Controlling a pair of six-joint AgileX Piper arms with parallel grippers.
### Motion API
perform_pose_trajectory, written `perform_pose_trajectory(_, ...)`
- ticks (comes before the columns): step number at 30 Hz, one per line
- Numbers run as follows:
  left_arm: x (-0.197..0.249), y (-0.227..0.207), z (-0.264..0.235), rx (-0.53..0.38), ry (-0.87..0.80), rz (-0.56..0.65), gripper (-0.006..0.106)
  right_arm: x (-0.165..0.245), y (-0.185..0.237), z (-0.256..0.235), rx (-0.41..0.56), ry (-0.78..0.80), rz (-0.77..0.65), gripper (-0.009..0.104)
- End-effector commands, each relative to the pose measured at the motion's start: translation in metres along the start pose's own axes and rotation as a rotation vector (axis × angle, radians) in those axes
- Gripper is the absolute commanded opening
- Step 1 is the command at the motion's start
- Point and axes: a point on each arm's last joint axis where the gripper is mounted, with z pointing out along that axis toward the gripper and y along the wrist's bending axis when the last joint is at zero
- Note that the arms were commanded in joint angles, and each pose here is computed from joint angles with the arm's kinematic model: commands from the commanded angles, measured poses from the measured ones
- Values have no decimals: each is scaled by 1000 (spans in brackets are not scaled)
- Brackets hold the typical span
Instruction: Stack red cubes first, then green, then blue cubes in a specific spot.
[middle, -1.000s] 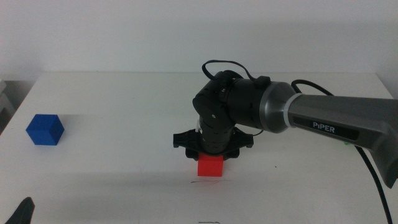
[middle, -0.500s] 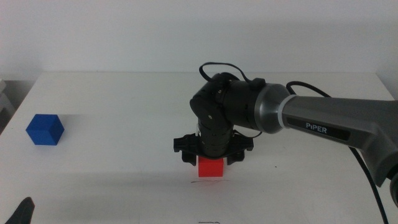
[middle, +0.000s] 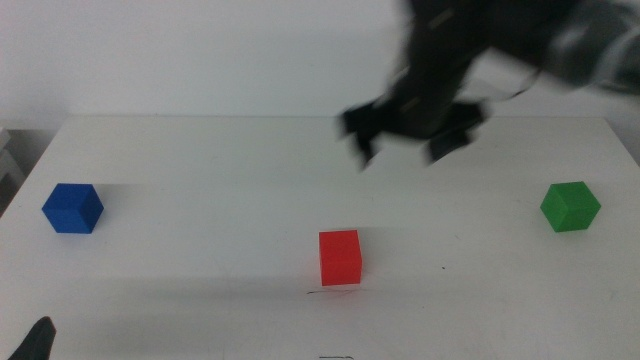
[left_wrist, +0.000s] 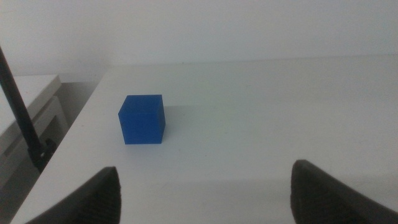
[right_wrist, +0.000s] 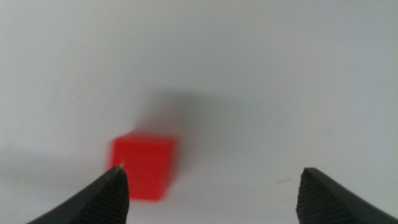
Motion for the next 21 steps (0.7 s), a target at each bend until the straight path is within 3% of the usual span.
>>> perform_pose_trajectory(1,-9,0,-2,3,-106,-12,93,-11,-42,-47,6,-67,15,79)
perform_pose_trajectory(10,-9,0,-2,3,-106,-12,93,-36,-179,-38,108,-32,85,79)
perform_pose_trajectory(21,-9,0,-2,3,-106,-12,93,-37,-240,11,138,97,71,79)
